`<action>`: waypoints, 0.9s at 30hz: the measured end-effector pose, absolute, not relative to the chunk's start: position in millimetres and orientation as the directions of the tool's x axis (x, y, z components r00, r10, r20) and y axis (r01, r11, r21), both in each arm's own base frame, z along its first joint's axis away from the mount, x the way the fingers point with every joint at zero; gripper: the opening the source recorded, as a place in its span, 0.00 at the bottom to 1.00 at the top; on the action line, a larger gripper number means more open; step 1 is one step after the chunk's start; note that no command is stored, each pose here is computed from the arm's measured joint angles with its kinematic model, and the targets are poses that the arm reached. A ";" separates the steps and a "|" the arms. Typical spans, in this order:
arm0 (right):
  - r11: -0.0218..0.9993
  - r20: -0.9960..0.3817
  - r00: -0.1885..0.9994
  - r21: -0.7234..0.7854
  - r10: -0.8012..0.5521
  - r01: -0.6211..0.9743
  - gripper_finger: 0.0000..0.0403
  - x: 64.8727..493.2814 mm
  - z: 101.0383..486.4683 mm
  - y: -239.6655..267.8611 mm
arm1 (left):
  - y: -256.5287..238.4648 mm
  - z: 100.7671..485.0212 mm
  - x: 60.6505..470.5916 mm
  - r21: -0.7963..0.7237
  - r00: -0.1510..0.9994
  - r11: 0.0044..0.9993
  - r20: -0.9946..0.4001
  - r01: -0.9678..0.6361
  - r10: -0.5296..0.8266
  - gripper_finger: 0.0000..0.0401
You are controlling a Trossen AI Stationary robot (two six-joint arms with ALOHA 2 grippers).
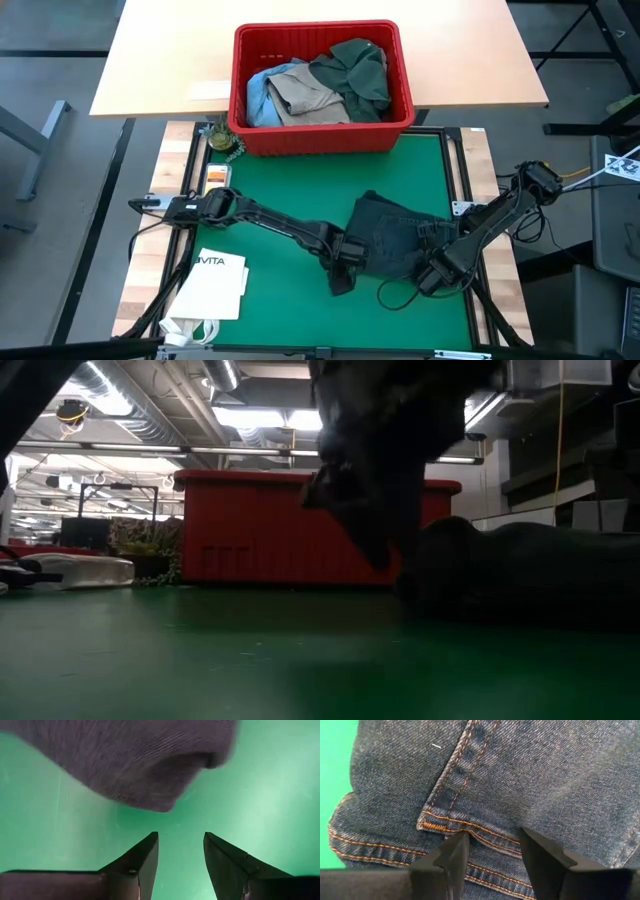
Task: Fold Laundry from Bin
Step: Fold the dark blue pants
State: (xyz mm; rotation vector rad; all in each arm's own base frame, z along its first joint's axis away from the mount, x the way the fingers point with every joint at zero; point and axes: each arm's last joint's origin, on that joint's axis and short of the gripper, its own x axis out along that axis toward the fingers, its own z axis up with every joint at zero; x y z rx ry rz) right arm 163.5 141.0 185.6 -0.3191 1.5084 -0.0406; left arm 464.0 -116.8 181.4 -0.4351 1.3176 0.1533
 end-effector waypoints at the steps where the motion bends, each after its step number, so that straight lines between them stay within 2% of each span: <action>1: 0.958 -0.972 0.070 -0.232 -0.223 -0.170 0.45 163.5 185.6 141.0 | -116.7 178.0 464.1 -0.227 0.257 0.901 -0.957 -0.368 -0.136 0.38; 12: 0.958 -0.972 0.071 -0.232 -0.223 -0.171 0.45 163.6 185.7 141.0 | -114.8 164.6 473.9 -0.319 0.374 0.859 -0.913 -0.401 -0.165 0.34; 21: 0.957 -0.972 0.072 -0.233 -0.224 -0.170 0.45 163.7 185.7 141.0 | -100.0 164.0 475.8 -0.304 0.366 0.848 -0.920 -0.434 -0.142 0.34; 27: 0.958 -0.972 0.075 -0.233 -0.223 -0.169 0.45 164.0 185.7 141.1 | -90.1 160.7 468.5 -0.222 0.281 0.849 -0.955 -0.480 -0.091 0.34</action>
